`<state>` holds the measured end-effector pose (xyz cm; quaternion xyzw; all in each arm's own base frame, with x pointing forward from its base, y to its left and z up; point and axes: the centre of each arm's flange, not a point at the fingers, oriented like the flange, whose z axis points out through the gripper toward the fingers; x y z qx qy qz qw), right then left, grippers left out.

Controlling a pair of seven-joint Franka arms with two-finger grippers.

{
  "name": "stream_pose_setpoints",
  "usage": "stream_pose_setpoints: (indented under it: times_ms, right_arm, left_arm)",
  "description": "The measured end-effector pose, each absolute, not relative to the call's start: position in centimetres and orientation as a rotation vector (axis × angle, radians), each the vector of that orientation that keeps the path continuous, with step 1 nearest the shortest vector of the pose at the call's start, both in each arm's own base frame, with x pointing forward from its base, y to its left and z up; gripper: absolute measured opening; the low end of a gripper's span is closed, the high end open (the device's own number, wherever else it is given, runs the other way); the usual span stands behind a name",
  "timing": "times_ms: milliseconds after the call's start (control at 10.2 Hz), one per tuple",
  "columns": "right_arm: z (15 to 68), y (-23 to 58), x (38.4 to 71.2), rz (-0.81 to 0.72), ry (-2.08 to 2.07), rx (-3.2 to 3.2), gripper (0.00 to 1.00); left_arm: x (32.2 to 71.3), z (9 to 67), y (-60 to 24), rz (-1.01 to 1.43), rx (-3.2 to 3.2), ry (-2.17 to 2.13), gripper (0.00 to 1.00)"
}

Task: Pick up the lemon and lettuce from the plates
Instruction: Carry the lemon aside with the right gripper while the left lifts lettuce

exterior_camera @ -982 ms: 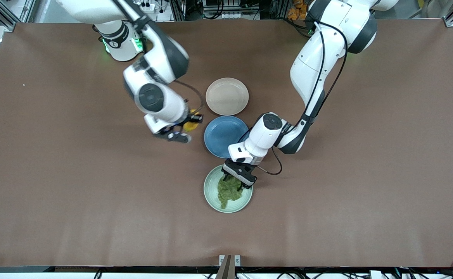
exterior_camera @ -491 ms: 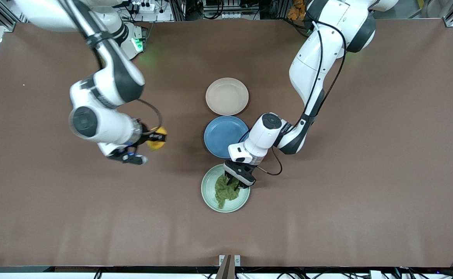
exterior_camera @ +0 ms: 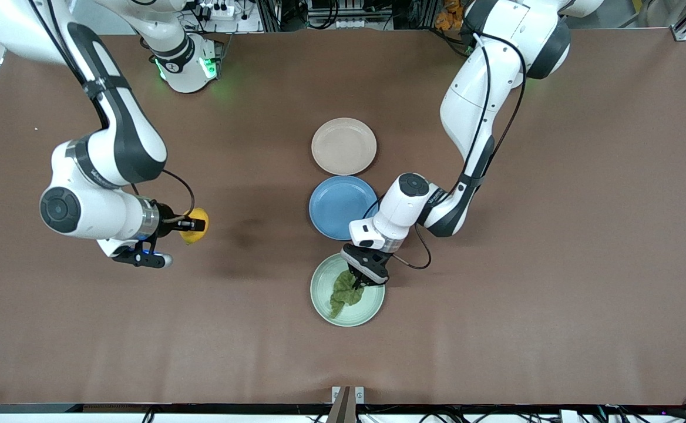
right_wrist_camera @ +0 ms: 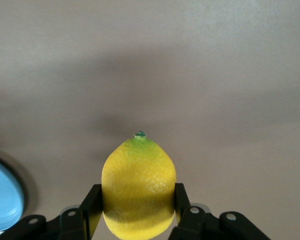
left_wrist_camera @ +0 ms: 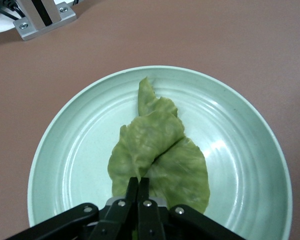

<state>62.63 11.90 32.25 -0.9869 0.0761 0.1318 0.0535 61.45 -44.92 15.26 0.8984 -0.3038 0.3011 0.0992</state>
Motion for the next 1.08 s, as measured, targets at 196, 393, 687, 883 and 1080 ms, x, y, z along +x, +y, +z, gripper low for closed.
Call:
stream_pose_setpoints:
  times_ms: [196,393,687,883,1080]
  right_arm:
    - [30.5,11.8,62.7,0.426,0.225,-3.003,0.62]
    - [30.1,11.9,62.7,0.433,0.223,-3.003,0.62]
    - [29.1,11.9,62.5,0.458,0.223,-3.0,0.62]
    - [28.9,11.9,62.4,0.463,0.222,-2.999,0.62]
    - [28.0,12.0,62.3,0.484,0.221,-2.996,0.62]
  left_arm:
    - [61.5,15.6,-45.0,0.862,2.675,-0.9,0.02]
    - [61.5,17.2,-45.5,0.736,2.754,-0.854,0.02]
    - [61.8,25.2,-45.6,0.58,2.866,-0.797,0.02]
    - [62.7,31.7,-43.5,0.529,2.925,-0.719,0.02]
    - [64.4,36.5,-39.1,0.48,2.988,-0.623,0.02]
